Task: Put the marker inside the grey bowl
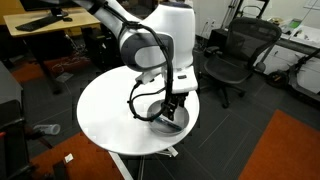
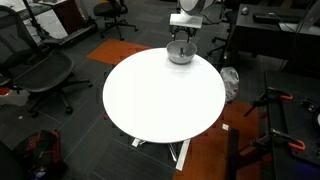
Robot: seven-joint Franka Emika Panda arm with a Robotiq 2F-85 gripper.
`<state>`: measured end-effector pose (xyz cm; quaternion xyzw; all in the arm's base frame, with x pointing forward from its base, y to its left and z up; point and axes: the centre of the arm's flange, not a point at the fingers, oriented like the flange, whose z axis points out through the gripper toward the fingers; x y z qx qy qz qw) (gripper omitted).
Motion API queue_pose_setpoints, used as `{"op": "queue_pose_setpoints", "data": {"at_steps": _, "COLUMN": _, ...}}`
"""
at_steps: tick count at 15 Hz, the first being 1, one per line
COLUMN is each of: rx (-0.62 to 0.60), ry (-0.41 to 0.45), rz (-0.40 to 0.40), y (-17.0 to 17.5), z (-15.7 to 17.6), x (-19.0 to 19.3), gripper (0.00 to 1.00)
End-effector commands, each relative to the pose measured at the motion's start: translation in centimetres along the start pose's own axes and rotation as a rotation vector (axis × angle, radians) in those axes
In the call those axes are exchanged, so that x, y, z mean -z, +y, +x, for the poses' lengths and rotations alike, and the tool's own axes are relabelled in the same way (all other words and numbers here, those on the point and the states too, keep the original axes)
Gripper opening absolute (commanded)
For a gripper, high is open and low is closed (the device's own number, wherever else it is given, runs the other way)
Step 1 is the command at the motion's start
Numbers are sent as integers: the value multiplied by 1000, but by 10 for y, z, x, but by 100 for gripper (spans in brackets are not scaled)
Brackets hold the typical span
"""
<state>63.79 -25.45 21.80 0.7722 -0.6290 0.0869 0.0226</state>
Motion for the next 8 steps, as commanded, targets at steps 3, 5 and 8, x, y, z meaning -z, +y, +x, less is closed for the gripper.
{"op": "queue_pose_setpoints", "data": {"at_steps": 3, "rx": -23, "ry": -18, "rz": 1, "y": -4, "z": 4, "x": 9, "gripper": 100}}
{"op": "queue_pose_setpoints", "data": {"at_steps": 5, "rx": -23, "ry": -22, "rz": 2, "y": -3, "z": 4, "x": 8, "gripper": 100}}
{"op": "queue_pose_setpoints", "data": {"at_steps": 8, "rx": -6, "ry": -2, "rz": 3, "y": 0, "z": 2, "x": 1, "gripper": 100}}
